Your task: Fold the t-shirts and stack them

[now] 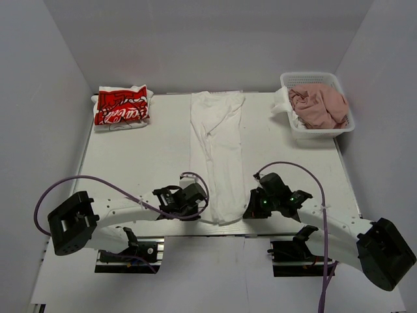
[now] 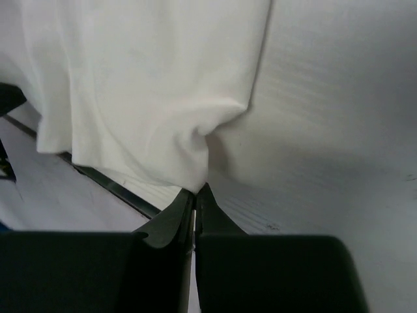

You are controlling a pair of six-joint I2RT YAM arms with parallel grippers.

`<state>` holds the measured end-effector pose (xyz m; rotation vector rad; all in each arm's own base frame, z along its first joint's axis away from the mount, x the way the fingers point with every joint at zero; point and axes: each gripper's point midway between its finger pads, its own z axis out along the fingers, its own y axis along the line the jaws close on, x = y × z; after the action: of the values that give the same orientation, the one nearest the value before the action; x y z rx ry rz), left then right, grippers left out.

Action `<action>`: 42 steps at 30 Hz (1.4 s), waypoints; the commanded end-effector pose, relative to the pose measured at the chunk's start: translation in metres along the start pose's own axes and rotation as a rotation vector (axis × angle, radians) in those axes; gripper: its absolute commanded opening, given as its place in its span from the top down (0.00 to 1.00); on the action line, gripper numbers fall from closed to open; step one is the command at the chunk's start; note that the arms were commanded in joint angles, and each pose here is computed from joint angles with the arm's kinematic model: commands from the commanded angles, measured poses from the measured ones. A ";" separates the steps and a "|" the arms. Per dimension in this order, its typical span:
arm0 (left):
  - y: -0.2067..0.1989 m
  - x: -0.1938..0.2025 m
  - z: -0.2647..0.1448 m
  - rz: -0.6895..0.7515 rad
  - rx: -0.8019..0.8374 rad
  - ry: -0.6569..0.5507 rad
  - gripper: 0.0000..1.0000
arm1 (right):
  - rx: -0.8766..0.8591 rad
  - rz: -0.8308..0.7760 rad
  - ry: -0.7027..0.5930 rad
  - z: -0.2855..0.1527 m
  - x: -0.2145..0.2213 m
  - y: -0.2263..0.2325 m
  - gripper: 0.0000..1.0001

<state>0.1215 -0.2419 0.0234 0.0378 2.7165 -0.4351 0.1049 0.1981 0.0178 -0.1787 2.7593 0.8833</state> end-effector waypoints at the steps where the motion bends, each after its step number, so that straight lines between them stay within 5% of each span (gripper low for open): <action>1: -0.020 -0.043 -0.024 -0.019 0.017 -0.148 1.00 | 0.069 -0.053 -0.146 -0.012 -0.045 0.009 1.00; 8: -0.027 -0.119 -0.052 -0.066 -0.112 -0.353 1.00 | 0.117 -0.082 -0.338 -0.025 -0.123 0.037 1.00; 14: -0.012 -0.173 -0.039 -0.114 -0.296 -0.383 1.00 | 0.214 -0.058 -0.454 -0.028 -0.189 0.043 1.00; 20: -0.016 -0.249 -0.024 -0.148 -0.278 -0.453 1.00 | 0.221 -0.097 -0.568 -0.040 -0.266 0.063 1.00; 26: -0.018 -0.312 -0.010 -0.123 -0.272 -0.485 1.00 | 0.232 -0.089 -0.562 -0.024 -0.317 0.060 1.00; 40: -0.007 -0.387 0.045 -0.072 -0.226 -0.466 1.00 | 0.272 -0.020 -0.506 0.023 -0.386 0.014 1.00; 41: -0.001 -0.384 0.049 -0.073 -0.242 -0.434 0.90 | 0.258 -0.021 -0.516 0.023 -0.391 0.016 1.00; 42: 0.005 -0.387 0.051 -0.079 -0.263 -0.429 0.78 | 0.247 -0.014 -0.514 0.024 -0.397 0.014 0.87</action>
<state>0.4849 -0.2396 0.1021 -0.2343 2.3553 -0.0575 0.4714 0.2414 0.0956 0.0642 2.3826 0.4516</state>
